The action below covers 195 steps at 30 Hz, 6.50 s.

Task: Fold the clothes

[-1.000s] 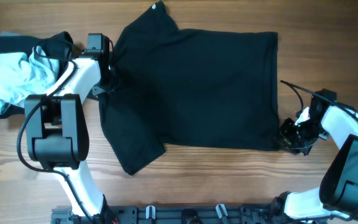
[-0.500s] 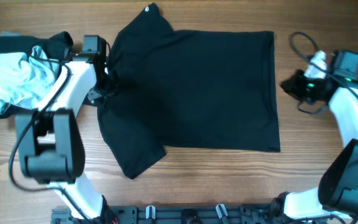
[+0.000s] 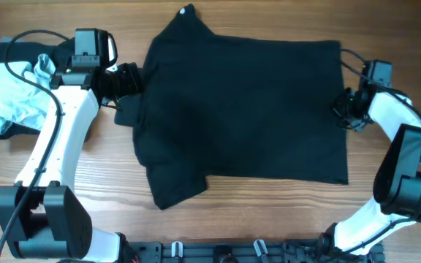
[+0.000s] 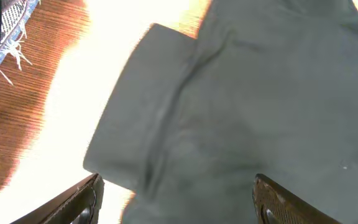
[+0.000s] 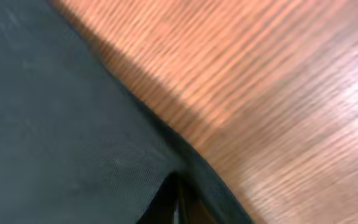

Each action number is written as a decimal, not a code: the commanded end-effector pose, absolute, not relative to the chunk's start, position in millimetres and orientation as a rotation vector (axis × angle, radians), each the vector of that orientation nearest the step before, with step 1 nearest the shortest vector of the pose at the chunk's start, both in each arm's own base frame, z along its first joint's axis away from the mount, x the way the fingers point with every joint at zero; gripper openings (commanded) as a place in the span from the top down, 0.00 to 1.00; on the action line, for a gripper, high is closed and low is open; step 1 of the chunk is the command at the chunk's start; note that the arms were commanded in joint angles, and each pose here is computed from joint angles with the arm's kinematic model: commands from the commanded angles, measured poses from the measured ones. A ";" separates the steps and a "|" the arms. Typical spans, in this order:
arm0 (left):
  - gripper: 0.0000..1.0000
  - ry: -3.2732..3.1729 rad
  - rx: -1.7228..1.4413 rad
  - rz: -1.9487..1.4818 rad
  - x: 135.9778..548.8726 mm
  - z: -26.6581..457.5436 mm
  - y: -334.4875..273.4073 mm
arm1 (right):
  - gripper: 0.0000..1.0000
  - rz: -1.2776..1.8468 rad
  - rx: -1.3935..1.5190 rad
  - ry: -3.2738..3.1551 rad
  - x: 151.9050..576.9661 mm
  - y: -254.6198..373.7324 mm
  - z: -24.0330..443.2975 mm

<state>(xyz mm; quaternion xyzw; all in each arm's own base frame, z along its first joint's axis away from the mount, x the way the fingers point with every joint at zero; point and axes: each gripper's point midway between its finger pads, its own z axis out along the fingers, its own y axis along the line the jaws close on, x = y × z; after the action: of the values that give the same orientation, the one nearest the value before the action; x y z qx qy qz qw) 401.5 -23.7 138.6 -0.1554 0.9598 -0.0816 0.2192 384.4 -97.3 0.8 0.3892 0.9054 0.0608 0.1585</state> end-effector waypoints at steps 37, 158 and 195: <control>0.27 2.859 -0.549 -0.309 258.3 188.4 -33.4 | 0.41 0.104 1.281 2.817 228.8 -91.4 62.3; 0.24 2.769 -0.382 -0.491 371.8 45.7 -49.3 | 0.23 0.249 1.065 2.500 334.7 -140.5 45.0; 0.30 2.814 -0.531 -0.595 356.9 53.0 -20.6 | 0.43 0.473 0.533 2.737 345.6 -45.1 22.9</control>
<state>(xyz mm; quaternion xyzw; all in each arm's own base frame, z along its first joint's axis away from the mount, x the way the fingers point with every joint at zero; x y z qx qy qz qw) 348.2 -8.3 36.5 -0.2178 0.9587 -0.1605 0.0881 341.0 -44.4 10.5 0.1950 0.9564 0.1681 0.1377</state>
